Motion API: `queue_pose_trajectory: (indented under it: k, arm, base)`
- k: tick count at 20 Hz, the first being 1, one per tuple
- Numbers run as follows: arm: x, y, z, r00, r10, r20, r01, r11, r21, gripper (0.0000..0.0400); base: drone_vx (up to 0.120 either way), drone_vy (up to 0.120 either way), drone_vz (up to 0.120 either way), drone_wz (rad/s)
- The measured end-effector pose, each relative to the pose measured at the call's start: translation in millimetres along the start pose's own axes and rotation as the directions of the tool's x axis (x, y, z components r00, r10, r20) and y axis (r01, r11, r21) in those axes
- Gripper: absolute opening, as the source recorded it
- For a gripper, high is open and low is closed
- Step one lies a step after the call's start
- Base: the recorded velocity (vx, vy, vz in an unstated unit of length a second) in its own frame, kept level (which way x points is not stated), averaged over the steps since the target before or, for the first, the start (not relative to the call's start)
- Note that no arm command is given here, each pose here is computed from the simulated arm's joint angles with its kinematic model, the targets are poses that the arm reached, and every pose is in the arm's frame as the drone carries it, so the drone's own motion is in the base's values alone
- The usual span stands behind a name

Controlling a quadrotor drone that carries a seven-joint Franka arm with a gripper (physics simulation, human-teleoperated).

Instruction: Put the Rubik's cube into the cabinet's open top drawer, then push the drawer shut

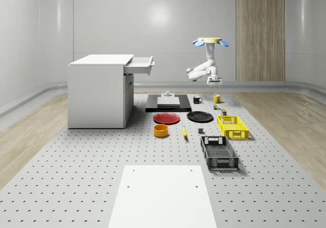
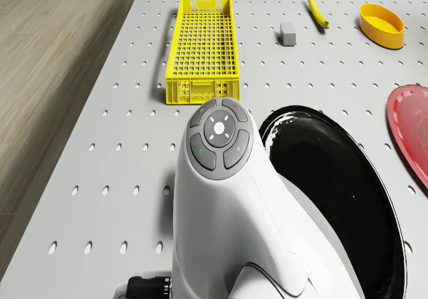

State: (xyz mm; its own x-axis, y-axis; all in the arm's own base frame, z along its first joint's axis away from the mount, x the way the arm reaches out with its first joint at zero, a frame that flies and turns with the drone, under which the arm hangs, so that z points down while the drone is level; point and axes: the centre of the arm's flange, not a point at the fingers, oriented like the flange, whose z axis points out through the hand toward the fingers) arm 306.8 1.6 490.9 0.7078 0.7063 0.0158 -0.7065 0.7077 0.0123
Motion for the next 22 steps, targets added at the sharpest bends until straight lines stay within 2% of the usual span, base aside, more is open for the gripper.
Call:
queue_pose_trajectory:
  k: [5,12,22]
  arm:
    - [-0.8,-0.8,0.0,1.000,0.000,-0.008,0.000,1.000,-0.008,0.0400]
    - [-1.1,-1.1,-0.1,1.000,0.000,-0.012,0.000,1.000,-0.011,0.0400]
    - [-1.3,-1.2,-0.1,1.000,0.000,-0.013,0.000,1.000,-0.012,0.0400]
  base:
    - [0.008,0.000,-0.120,0.000]
    - [0.109,0.000,-0.120,0.000]
    - [0.000,0.000,-0.120,0.000]
